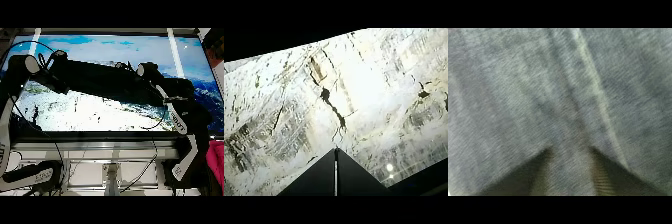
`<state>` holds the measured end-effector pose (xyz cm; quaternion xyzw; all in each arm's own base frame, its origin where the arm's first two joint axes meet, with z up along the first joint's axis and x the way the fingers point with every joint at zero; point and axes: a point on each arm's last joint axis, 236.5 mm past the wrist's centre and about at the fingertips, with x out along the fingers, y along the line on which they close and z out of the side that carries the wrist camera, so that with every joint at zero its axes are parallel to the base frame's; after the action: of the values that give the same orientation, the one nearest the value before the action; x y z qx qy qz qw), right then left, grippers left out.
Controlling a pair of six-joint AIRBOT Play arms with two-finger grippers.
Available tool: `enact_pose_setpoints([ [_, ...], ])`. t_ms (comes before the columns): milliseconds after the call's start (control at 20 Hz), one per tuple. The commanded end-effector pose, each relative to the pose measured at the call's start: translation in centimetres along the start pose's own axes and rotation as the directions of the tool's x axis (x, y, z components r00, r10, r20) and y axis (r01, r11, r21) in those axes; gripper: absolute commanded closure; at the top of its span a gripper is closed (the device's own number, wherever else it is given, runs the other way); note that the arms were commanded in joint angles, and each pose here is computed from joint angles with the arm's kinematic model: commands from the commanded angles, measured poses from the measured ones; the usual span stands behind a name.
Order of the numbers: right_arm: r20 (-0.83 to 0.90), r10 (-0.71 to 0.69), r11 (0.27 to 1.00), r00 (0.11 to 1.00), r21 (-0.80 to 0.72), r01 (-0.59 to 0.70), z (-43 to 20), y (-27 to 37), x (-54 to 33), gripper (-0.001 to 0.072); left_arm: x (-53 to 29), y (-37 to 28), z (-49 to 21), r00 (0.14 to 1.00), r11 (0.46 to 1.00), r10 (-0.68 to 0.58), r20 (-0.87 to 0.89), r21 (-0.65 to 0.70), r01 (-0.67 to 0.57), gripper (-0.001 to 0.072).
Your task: Fold the clothes and pants, and hang the long-sleeved shirts on hangers.
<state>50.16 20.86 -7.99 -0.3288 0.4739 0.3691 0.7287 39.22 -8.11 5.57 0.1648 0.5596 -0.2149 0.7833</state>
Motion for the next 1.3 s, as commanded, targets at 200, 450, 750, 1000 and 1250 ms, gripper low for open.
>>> enact_pose_setpoints([
  [200,0.024,-0.064,0.997,0.998,-0.044,0.065,0.6,-1.3,0.8,0.0326,0.1,-0.1,-0.2,1.000,1.000,0.003,0.005,0.001,-0.003,0.0699],
  [450,-0.008,-0.080,0.995,0.997,-0.065,0.080,-0.4,-1.8,1.9,0.0328,0.0,-0.1,-0.2,1.000,1.000,0.005,0.009,0.002,-0.005,0.0699],
  [750,0.091,-0.214,0.972,0.973,-0.082,0.222,1.8,-5.1,1.9,0.0443,-0.1,-0.1,-0.2,1.000,1.000,0.005,0.010,0.002,-0.005,0.0699],
  [1000,0.093,-0.218,0.972,0.971,-0.063,0.225,2.0,-5.3,1.6,0.0693,-0.1,-0.1,-0.1,1.000,1.000,0.005,0.010,0.002,-0.005,0.0699],
  [1250,0.286,-0.403,0.915,0.869,0.157,0.372,6.6,-11.5,-3.0,0.0693,-0.1,0.0,0.1,1.000,1.000,0.009,0.020,0.002,-0.009,0.0699],
])
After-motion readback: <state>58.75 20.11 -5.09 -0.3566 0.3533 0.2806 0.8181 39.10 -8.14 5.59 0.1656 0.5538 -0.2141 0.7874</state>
